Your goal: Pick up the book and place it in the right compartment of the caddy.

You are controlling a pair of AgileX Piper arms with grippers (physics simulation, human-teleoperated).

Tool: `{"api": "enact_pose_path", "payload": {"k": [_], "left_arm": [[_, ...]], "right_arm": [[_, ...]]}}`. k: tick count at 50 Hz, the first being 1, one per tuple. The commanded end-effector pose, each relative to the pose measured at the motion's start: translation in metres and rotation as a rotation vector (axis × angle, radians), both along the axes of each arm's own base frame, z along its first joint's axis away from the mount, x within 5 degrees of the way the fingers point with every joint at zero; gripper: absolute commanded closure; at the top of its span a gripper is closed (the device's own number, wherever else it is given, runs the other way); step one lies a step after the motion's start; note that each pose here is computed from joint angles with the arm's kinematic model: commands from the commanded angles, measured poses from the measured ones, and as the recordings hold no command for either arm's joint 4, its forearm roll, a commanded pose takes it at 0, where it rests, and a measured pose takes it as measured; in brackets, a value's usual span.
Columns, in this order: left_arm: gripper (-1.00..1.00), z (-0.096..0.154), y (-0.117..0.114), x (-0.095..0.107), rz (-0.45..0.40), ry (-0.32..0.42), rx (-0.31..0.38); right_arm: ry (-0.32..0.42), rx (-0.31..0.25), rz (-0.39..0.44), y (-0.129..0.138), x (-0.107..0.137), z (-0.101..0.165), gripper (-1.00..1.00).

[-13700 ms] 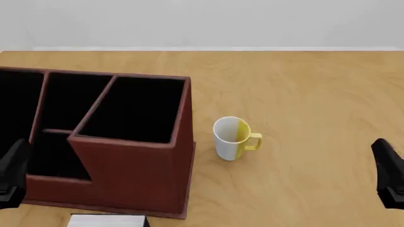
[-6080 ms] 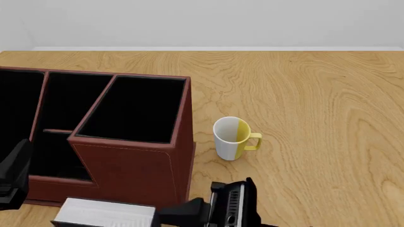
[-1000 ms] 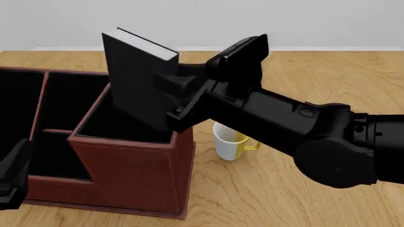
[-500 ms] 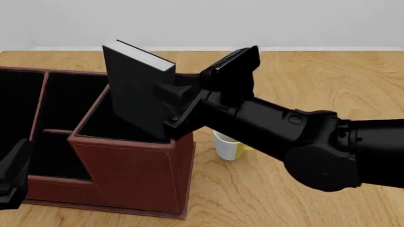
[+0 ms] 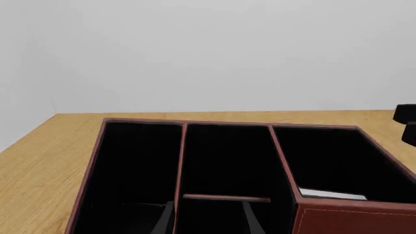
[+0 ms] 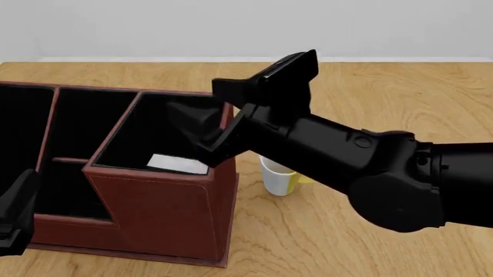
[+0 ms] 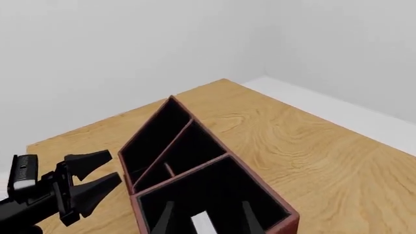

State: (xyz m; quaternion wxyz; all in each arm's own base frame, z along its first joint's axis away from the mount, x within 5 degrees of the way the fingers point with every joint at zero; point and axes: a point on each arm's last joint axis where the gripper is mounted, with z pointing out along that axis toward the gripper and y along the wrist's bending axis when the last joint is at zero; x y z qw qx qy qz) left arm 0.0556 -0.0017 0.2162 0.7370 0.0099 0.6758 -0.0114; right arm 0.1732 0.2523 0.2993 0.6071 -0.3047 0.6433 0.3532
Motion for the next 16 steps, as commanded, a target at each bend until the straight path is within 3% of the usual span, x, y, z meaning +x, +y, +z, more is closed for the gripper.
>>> {"api": "enact_pose_path", "payload": {"k": [1,16], "left_arm": [[-1.0,0.0,0.0,0.0,0.0,-0.001,0.0],[-1.0,-0.001,0.0,0.0,0.0,0.0,0.0]], "right_arm": [[-0.018,0.006,0.011,-0.002,-0.006,0.01,-1.0],[-0.08,-0.009,0.014,-0.016,-0.016,0.031,-1.0]]}}
